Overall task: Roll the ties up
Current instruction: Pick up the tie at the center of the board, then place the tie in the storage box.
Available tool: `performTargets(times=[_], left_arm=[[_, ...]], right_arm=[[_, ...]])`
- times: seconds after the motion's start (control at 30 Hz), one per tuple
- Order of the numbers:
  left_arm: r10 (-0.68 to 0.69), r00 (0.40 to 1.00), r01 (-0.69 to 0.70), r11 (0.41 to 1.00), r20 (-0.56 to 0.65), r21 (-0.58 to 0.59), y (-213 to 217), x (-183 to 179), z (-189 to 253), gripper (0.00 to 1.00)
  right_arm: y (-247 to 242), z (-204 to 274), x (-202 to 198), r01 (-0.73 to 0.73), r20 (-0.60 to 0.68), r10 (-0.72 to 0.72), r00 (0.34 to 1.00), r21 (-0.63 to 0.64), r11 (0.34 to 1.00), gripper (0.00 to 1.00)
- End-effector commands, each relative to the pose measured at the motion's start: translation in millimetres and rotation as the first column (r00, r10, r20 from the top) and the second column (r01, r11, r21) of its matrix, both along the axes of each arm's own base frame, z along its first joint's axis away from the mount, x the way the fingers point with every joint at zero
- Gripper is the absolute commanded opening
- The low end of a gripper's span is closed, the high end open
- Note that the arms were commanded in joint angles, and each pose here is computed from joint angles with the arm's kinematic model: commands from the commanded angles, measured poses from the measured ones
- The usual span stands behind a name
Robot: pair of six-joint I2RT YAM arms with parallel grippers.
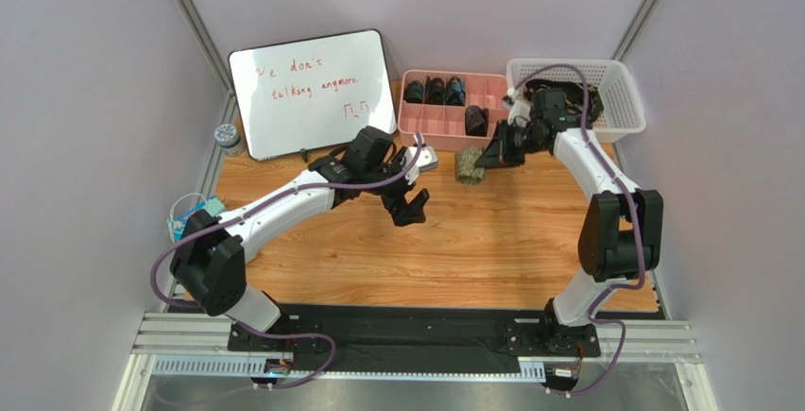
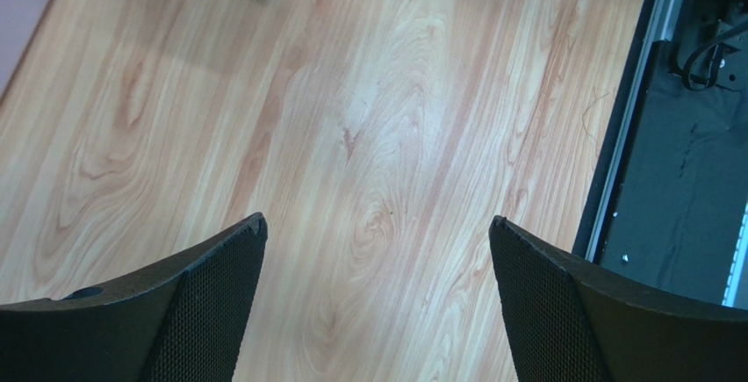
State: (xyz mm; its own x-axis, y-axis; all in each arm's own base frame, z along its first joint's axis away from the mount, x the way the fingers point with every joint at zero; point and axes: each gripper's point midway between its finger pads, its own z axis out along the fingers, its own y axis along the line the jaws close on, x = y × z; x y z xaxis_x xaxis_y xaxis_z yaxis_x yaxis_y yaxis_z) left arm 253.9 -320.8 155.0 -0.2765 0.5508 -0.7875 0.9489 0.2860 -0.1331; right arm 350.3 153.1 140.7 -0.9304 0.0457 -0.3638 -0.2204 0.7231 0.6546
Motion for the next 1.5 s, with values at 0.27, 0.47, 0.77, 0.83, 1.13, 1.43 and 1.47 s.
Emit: performTargets(times=[0.27,0.47,0.77,0.83,1.13,1.43,1.47], left_arm=[[0.142,0.988,-0.138,0.988,-0.068,0.066,42.8,-8.6,-5.0,1.0],[0.162,0.985,-0.158,0.984,-0.057,0.079,53.1,-9.9,-12.2,0.99],[0.163,0.985,-0.159,0.984,-0.049,0.081,61.2,-14.0,-17.1,1.0],[0.164,0.985,-0.16,0.984,-0.047,0.08,61.9,-14.6,-17.6,1.0],[0.169,0.984,-0.165,0.984,-0.051,0.073,63.4,-17.1,-17.4,0.99],[0.193,0.977,-0.186,0.979,-0.087,0.079,66.2,-18.6,-19.2,0.99],[0.196,0.977,-0.189,0.979,-0.09,0.079,66.6,-18.0,-19.2,1.0]], right_arm=[[-83.7,82.5,148.9,0.313,0.439,-0.147,0.886,-0.335,0.889,0.0],[-94.4,67.0,171.9,0.352,0.467,-0.121,0.876,-0.448,0.821,0.0],[-89.6,26.3,176.0,0.308,0.399,-0.079,0.913,-0.552,0.775,0.0],[-87.3,13.5,175.7,0.289,0.367,-0.076,0.927,-0.571,0.769,0.0],[-86.8,-23.0,182.9,0.222,0.261,-0.069,0.963,-0.616,0.756,0.0],[-77.6,-43.3,186.7,0.167,0.211,-0.047,0.976,-0.603,0.78,0.0],[-76.6,-42.7,188.0,0.167,0.213,-0.045,0.976,-0.599,0.783,0.0]])
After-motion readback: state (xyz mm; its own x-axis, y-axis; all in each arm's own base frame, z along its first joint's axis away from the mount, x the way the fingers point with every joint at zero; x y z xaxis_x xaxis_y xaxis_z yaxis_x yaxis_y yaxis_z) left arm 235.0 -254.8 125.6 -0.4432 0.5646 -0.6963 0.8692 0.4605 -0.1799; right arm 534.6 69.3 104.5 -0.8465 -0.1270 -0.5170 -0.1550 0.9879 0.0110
